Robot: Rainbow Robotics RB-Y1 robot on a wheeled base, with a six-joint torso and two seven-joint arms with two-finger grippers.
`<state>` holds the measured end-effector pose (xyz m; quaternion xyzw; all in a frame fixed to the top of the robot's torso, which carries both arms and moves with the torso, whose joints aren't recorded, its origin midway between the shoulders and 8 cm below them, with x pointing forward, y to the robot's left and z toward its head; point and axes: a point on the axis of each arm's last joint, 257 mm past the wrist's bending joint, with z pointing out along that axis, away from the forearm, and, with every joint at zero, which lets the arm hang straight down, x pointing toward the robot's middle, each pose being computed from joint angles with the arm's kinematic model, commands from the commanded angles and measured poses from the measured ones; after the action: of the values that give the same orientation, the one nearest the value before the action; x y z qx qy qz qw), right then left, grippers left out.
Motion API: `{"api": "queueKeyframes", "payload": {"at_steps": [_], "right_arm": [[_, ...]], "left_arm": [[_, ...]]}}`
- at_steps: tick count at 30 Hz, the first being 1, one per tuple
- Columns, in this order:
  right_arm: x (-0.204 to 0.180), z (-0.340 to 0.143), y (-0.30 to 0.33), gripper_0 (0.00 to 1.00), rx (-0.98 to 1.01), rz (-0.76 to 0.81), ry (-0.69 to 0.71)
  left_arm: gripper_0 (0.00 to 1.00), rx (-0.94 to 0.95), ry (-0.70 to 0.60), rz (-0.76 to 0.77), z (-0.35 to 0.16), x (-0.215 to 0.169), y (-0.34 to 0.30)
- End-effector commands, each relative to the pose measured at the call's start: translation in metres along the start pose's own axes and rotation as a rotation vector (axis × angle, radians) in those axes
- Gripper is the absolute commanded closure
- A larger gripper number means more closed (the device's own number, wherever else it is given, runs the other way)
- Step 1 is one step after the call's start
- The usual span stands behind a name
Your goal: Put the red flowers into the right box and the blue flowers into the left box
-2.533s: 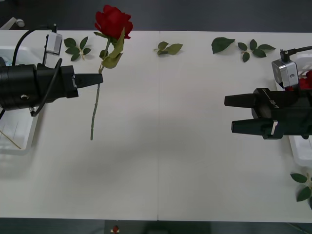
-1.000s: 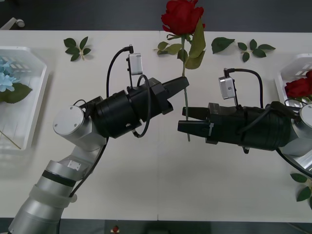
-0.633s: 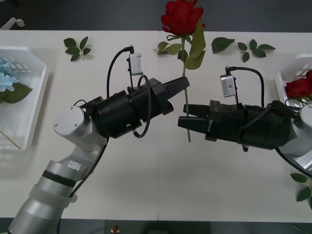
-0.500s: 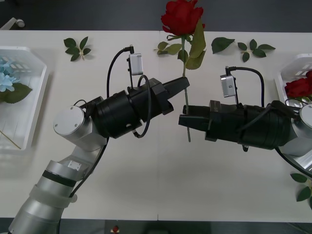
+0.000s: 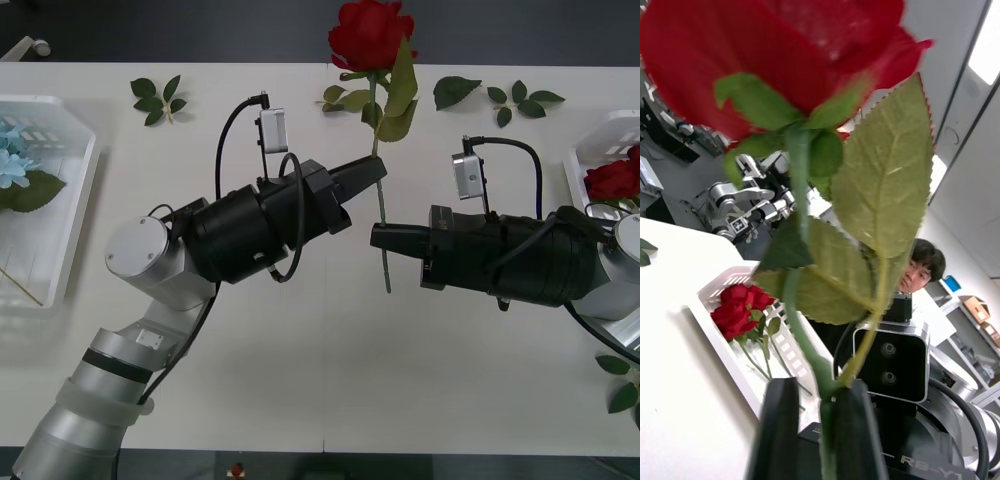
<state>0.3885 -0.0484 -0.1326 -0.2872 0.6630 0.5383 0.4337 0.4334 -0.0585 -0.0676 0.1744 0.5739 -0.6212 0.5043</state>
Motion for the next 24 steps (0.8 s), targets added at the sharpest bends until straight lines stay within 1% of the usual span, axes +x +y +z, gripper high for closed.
{"api": "queueKeyframes", "payload": {"at_steps": [1, 2, 3, 8, 14, 16, 17, 19, 24], "right_arm": [[-0.012, 0.014, 0.022, 1.00, -0.058, -0.072, -0.011], [-0.011, 0.014, 0.022, 1.00, -0.057, -0.071, -0.010], [-0.011, 0.014, 0.022, 1.00, -0.058, -0.074, -0.010], [-0.012, 0.014, 0.023, 1.00, -0.059, -0.071, -0.013], [-0.028, 0.001, 0.015, 1.00, -0.037, -0.072, -0.029], [-0.035, -0.011, 0.008, 1.00, -0.007, -0.086, -0.018], [-0.036, -0.013, 0.006, 1.00, 0.000, -0.084, -0.014], [-0.042, -0.027, -0.003, 1.00, 0.033, -0.060, 0.005], [-0.053, -0.058, -0.019, 1.00, 0.111, -0.025, 0.056]], "left_arm": [[0.24, 0.018, 0.002, -0.027, -0.014, -0.018, -0.005], [0.13, 0.019, 0.006, -0.028, -0.016, -0.019, -0.005], [0.00, 0.020, 0.012, -0.029, -0.022, -0.021, -0.004], [0.00, 0.033, 0.071, -0.049, -0.054, -0.023, -0.002], [0.00, -0.004, 0.207, -0.034, -0.112, -0.020, 0.011], [0.00, -0.036, 0.284, -0.004, -0.136, -0.018, 0.018], [0.00, -0.045, 0.301, 0.002, -0.142, -0.018, 0.019], [0.00, -0.092, 0.368, 0.031, -0.167, -0.018, 0.029], [0.00, -0.148, 0.464, 0.088, -0.200, -0.027, 0.037]]}}
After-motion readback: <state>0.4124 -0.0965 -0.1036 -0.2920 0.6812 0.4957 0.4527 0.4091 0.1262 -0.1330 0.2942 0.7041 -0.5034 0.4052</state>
